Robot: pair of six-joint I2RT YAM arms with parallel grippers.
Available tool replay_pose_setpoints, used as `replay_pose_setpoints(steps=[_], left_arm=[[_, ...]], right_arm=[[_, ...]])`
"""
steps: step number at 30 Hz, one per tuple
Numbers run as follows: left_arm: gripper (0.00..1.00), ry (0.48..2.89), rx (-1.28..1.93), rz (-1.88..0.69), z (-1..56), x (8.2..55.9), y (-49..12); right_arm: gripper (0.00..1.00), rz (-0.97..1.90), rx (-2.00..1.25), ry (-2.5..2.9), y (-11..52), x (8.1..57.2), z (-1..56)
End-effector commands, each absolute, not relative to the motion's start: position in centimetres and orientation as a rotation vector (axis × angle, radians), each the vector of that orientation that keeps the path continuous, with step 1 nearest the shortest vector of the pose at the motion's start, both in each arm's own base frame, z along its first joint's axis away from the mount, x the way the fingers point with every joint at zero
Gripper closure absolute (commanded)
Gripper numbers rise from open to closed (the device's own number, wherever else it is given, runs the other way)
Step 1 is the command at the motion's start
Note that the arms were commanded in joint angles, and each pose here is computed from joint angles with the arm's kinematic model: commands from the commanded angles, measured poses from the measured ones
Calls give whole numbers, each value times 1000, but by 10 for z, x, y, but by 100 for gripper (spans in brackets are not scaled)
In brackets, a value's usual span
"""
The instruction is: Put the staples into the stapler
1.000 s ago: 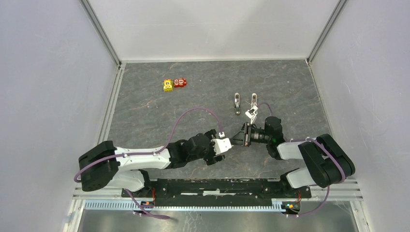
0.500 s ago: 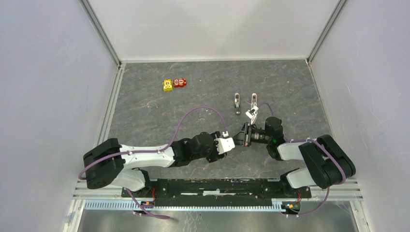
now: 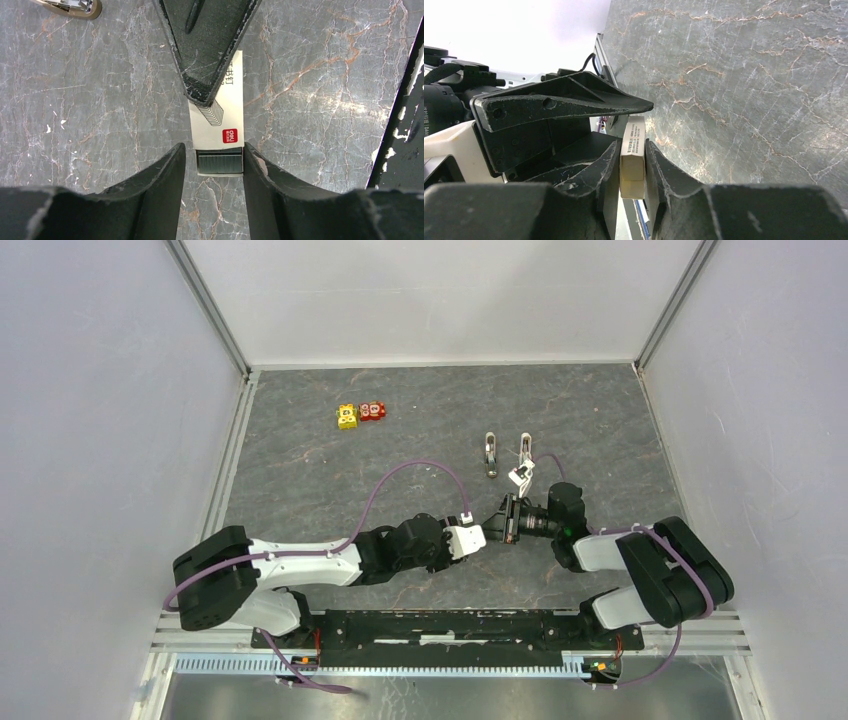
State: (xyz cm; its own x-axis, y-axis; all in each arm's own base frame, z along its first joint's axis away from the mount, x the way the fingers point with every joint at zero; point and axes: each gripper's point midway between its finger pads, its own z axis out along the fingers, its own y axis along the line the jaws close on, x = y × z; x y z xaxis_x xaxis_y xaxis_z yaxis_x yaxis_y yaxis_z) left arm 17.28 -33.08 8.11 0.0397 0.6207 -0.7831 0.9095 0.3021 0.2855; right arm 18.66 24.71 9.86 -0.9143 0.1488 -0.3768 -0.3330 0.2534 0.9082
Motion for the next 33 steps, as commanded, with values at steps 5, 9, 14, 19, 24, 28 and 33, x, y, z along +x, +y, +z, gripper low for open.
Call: replay_pose_setpoints(steps=[5,9,14,19,24,28,33], left_arm=[[53,1619,1415,-387,94,178,-339],[58,1623,1421,-389,94,177,-338],[61,1630,1417,-382,92,177,-336],[64,1637,1417,-380,90,177,-334],[65,1643,1413,-369,88,178,-332],[66,1646,1407,-356,88,179,-329],[66,1643,1400,-371,90,178,-330]], right_arm=[[70,1690,-179,2102,248,190,101],[70,1687,-168,2098,247,191,102],[70,1687,-123,2082,242,195,103],[68,1699,-92,2066,237,196,105],[68,1690,-77,2063,231,198,104],[67,1672,-77,2070,227,199,100],[41,1638,-130,2082,228,200,99]])
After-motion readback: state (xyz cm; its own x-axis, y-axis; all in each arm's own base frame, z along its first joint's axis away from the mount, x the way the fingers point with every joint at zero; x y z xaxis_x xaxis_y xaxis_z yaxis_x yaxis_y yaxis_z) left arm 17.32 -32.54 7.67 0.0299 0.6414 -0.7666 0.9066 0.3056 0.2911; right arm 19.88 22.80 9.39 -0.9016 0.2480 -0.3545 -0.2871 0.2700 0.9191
